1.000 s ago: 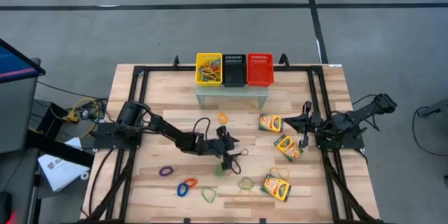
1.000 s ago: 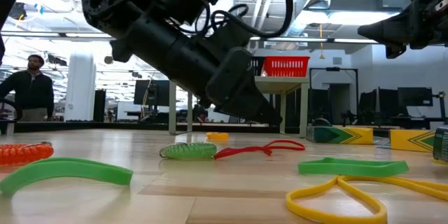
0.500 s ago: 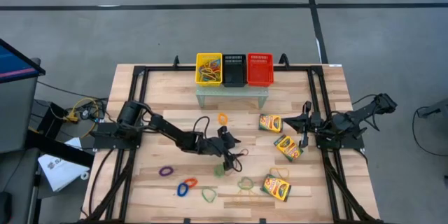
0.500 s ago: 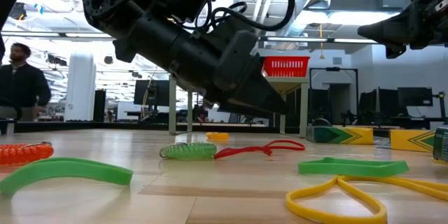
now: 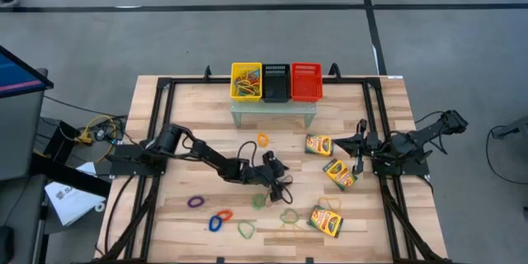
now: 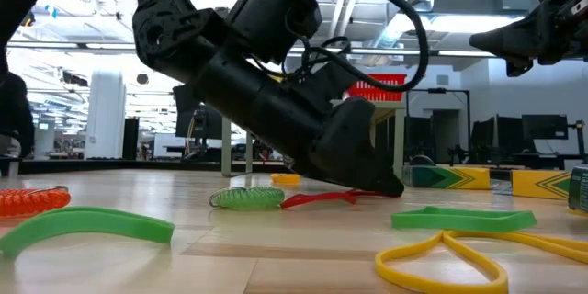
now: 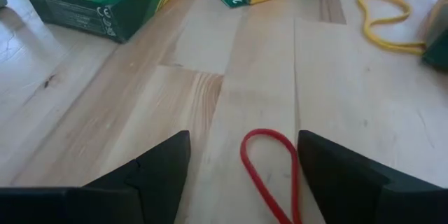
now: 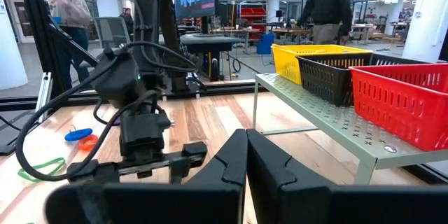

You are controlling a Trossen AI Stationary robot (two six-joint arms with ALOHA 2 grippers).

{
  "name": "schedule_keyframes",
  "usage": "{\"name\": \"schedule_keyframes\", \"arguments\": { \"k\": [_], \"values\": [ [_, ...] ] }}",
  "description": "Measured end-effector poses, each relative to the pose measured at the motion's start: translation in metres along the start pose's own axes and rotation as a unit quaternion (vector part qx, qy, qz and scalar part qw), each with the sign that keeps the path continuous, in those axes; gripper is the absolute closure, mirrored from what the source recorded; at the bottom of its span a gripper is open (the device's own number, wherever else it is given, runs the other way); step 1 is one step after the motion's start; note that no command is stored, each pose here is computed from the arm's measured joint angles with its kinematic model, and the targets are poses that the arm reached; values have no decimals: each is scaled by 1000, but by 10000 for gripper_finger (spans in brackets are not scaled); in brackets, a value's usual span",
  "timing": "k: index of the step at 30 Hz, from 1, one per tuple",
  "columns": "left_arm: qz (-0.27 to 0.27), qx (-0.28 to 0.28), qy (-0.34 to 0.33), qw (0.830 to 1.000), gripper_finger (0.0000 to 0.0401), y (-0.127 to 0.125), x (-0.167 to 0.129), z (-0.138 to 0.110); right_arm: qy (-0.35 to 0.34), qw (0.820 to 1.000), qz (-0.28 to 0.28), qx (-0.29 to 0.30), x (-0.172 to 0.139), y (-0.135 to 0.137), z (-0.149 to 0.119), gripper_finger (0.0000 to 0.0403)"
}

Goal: Pick & Place Office Desk Supplies
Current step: Put the big red rubber band into the yellow bin on the shelf

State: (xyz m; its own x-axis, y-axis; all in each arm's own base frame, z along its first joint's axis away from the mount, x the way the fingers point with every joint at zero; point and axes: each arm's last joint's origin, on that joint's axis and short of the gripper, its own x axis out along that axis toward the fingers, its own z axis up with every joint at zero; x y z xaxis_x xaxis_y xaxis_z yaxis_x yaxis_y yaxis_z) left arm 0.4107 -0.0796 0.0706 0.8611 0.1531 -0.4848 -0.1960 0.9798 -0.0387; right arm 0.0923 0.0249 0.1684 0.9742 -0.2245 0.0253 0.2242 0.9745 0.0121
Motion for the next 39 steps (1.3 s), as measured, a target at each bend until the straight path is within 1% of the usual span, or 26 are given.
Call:
{"name": "schedule_keyframes", "arguments": {
  "k": [3,5,11,17,21,23,26,29,31,34,37,39],
  "values": [
    [6,6,20,1000,153,1,-1,-2,0,1000,0,-1,0,0,0,399],
    [8,8,29,1000,172,0,-2,-3,0,1000,0,-1,0,0,0,399],
    [13,-14,34,999,256,3,-2,-3,0,1000,0,-1,0,0,0,399],
    [12,-14,36,999,341,3,-2,-3,0,1000,0,1,0,0,0,399],
    [7,-14,37,999,387,2,-3,-3,0,1000,0,1,0,0,0,399],
    [6,-13,37,999,396,2,-3,-2,0,1000,0,1,0,0,0,399],
    [3,-12,34,999,394,1,-6,2,0,1000,0,1,0,0,0,399],
    [2,6,37,999,397,2,-12,9,0,1000,0,1,0,0,0,399],
    [0,25,36,999,397,2,-20,19,0,1000,0,1,0,0,0,399],
    [-3,28,21,999,391,2,-34,40,0,1000,0,1,0,0,0,399],
    [-3,30,25,999,388,2,-44,50,0,1000,0,1,0,0,0,399],
    [-14,32,29,999,389,2,-49,54,0,1000,0,1,0,0,0,399]
  ]
}}
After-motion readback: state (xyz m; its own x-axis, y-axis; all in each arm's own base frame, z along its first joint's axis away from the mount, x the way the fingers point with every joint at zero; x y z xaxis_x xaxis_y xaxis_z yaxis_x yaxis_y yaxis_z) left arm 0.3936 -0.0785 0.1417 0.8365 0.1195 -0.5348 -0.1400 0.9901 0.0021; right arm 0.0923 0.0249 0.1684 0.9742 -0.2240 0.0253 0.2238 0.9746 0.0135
